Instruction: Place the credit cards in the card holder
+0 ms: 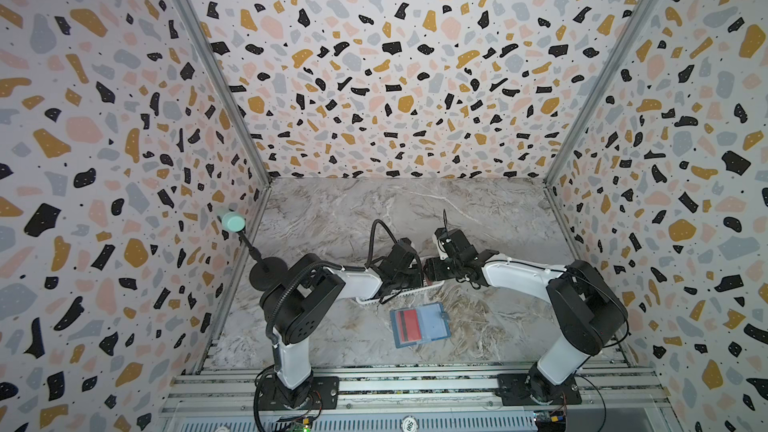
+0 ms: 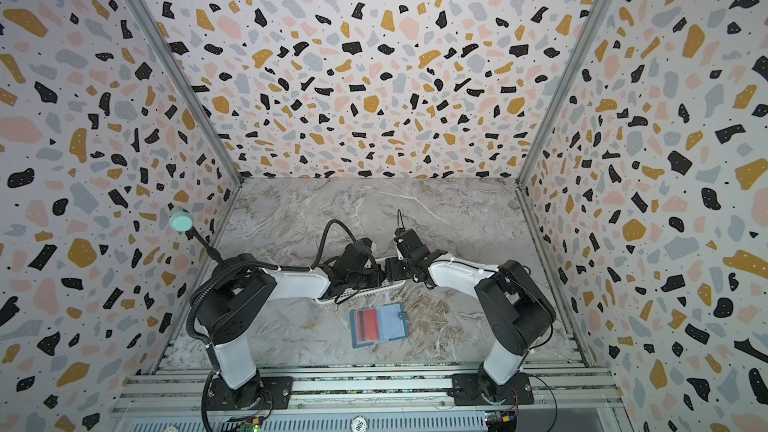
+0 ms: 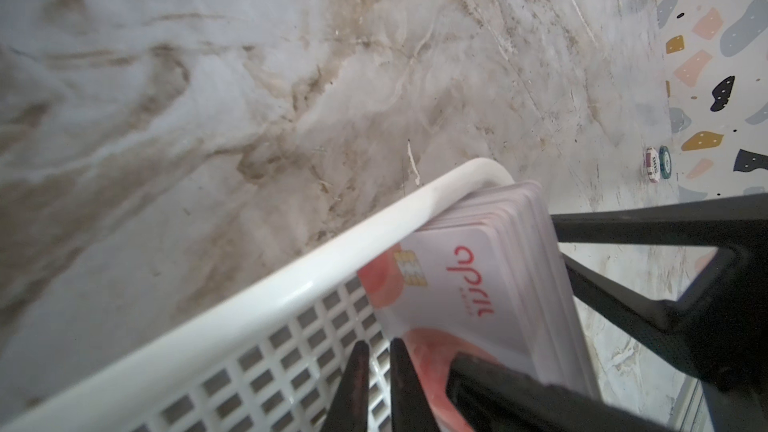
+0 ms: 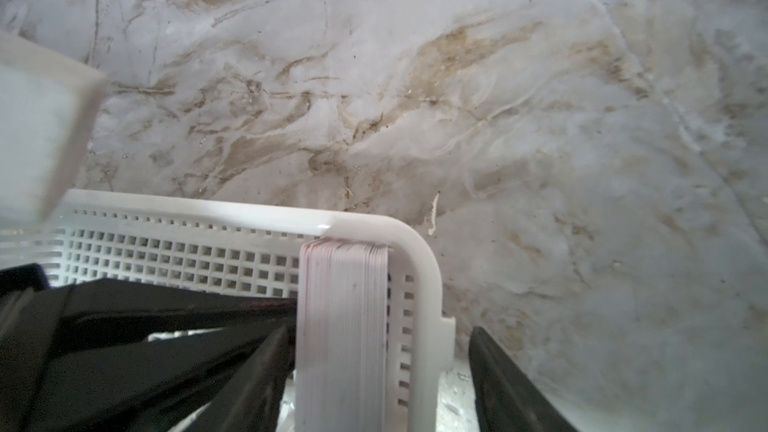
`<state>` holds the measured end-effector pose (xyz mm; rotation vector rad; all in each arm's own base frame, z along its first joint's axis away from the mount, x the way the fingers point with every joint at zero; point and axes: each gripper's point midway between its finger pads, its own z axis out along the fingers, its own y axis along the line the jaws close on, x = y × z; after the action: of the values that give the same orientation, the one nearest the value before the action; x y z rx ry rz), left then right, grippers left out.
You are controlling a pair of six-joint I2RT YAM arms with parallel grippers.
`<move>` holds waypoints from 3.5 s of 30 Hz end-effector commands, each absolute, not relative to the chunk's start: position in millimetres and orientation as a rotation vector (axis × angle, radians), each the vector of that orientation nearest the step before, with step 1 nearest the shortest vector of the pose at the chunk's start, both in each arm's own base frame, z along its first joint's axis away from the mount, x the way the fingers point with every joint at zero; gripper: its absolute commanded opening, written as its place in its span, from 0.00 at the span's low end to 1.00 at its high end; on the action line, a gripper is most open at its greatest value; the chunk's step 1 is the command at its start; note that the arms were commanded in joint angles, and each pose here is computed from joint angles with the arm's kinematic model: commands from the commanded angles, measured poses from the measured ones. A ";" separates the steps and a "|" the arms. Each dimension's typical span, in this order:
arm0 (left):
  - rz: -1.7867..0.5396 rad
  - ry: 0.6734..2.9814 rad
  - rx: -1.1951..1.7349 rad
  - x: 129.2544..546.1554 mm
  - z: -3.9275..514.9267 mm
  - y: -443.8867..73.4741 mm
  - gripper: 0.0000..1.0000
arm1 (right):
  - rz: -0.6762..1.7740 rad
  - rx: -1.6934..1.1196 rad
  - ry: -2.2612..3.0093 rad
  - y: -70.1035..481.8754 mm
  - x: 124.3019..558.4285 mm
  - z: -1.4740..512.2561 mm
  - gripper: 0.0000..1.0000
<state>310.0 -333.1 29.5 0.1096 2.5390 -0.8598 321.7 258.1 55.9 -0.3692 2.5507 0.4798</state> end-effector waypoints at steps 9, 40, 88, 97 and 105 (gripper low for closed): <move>-0.876 2.539 0.101 310.9 24.9 -331.5 0.14 | 0.404 -0.353 2.544 250.7 329.9 61.7 0.64; -0.893 2.579 0.076 305.3 10.0 -327.6 0.26 | 0.355 -0.343 2.494 236.2 334.5 86.6 0.62; -0.935 2.571 0.120 307.4 12.2 -338.1 0.42 | 0.377 -0.394 2.476 254.2 312.8 97.7 0.20; -0.944 2.568 0.124 307.6 13.3 -339.8 0.42 | 0.375 -0.401 2.488 256.0 312.0 92.1 0.11; -0.947 2.567 0.122 307.5 13.7 -339.6 0.42 | 0.379 -0.399 2.483 258.5 312.8 95.0 0.03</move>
<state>312.7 -346.8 35.3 0.1199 2.4951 -1.0042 310.2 256.3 87.5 -0.4061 2.4909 0.3862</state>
